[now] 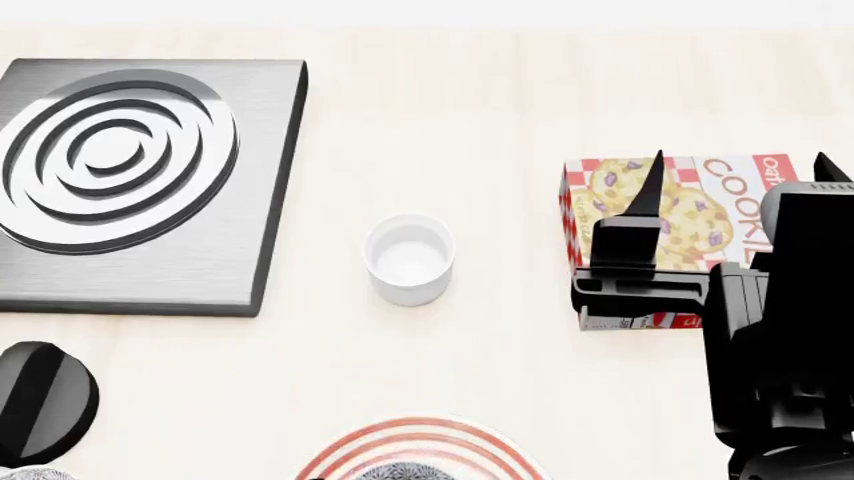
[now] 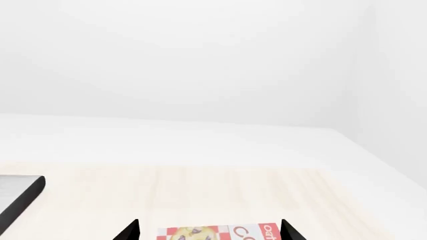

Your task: Pick the akita bowl on the stove and place it on the plate.

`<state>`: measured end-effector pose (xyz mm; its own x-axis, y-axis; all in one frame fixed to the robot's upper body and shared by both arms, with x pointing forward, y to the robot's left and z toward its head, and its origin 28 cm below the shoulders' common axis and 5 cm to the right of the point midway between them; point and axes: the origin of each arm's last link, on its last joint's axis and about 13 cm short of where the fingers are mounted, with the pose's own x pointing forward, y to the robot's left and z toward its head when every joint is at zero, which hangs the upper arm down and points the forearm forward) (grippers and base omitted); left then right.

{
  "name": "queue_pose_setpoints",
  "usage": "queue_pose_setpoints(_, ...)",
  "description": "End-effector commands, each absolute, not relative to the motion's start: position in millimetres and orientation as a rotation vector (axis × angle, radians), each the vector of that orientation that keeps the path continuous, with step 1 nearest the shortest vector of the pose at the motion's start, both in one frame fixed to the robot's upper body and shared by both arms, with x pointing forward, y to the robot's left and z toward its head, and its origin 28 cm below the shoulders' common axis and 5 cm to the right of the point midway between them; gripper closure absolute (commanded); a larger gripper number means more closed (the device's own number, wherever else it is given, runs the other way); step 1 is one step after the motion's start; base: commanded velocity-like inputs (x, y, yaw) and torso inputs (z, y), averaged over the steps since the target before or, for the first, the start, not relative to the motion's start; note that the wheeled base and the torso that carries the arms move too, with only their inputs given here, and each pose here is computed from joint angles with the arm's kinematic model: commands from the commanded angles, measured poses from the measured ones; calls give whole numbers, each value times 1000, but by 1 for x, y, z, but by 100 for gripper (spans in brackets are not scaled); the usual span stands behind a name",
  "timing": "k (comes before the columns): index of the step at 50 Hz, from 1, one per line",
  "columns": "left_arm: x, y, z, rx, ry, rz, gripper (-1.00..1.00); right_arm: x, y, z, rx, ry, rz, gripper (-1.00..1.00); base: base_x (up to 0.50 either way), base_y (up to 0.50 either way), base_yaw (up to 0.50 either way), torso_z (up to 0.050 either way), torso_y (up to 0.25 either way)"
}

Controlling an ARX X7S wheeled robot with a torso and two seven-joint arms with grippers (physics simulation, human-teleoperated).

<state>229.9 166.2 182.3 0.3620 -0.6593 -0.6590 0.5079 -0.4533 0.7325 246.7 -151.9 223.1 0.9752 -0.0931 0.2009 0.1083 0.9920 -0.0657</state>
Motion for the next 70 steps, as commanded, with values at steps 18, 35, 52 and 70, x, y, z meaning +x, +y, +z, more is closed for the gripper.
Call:
queue_pose_setpoints(18, 231, 164, 180, 1551, -186, -1311, -100, 247, -152, 222, -75, -198, -102, -100, 0, 0, 0, 0, 1)
queue_pose_setpoints(35, 228, 159, 182, 1491, -219, -1297, -100, 247, -152, 222, -71, -194, -104, -100, 0, 0, 0, 0, 0)
queue_pose_setpoints(52, 228, 152, 196, 1380, -284, -1252, -100, 247, -152, 222, -74, -194, -103, -100, 0, 0, 0, 0, 0)
queue_pose_setpoints(70, 229, 146, 209, 1224, -343, -1192, -100, 246, -152, 223, -79, -195, -101, -100, 0, 0, 0, 0, 0)
